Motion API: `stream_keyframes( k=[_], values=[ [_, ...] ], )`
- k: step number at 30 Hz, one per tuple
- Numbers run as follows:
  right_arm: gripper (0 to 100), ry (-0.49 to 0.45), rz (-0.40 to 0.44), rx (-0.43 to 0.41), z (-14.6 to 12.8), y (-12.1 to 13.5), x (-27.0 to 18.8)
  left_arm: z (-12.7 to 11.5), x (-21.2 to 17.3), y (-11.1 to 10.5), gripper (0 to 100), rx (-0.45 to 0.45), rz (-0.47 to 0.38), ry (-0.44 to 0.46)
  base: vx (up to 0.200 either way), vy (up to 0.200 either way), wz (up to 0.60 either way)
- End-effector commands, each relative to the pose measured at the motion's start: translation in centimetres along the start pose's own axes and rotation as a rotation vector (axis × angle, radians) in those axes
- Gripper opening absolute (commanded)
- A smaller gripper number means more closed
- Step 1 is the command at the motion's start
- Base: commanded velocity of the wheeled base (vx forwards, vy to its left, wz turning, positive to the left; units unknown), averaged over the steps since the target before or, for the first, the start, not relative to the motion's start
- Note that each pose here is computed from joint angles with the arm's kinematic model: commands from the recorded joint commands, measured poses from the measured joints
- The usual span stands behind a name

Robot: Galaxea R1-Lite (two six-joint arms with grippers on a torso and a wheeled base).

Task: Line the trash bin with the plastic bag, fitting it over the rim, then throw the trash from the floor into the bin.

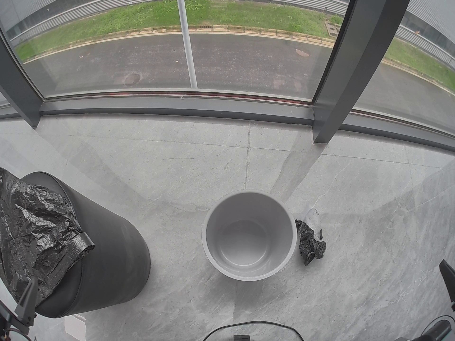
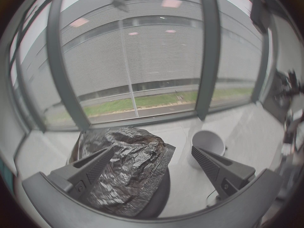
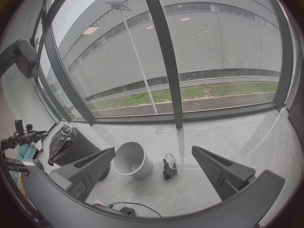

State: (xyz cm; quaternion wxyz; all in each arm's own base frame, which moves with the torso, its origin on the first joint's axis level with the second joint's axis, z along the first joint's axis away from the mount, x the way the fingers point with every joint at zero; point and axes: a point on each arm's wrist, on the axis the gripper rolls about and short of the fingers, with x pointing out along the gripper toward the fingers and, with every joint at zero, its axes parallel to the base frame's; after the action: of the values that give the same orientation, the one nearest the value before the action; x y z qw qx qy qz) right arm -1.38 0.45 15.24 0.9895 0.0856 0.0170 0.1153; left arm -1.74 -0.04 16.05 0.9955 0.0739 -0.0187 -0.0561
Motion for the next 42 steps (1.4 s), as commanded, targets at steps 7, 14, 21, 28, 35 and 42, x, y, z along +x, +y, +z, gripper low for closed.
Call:
stream_keyframes(
  k=[7,14,21,28,35,42],
  values=[
    [100,0.016,0.05,0.011,-1.7,-0.1,-0.3,0.3,4.4,-0.1,100,0.561,-0.247,0.184,0.0,0.0,0.0],
    [100,0.026,0.048,0.014,-2.0,-0.2,-0.2,-0.2,5.1,-0.1,100,0.664,-0.254,0.231,0.0,0.0,0.0],
    [100,0.037,0.046,0.015,-2.5,-0.3,-0.2,-0.2,5.9,-0.2,100,0.705,-0.285,0.259,0.0,0.0,0.0],
    [100,0.034,0.048,0.014,-2.8,-0.3,-0.3,-0.3,8.0,-0.3,100,0.701,-0.312,0.316,0.0,0.0,0.0],
    [100,0.037,0.048,0.016,-2.9,-0.3,-0.3,-0.1,10.3,-0.4,100,0.707,-0.289,0.325,0.0,0.0,0.0],
    [100,0.041,0.047,0.018,-3.1,-0.4,-0.2,-0.2,12.1,-0.6,100,0.724,-0.261,0.337,0.0,0.0,0.0]
  ],
)
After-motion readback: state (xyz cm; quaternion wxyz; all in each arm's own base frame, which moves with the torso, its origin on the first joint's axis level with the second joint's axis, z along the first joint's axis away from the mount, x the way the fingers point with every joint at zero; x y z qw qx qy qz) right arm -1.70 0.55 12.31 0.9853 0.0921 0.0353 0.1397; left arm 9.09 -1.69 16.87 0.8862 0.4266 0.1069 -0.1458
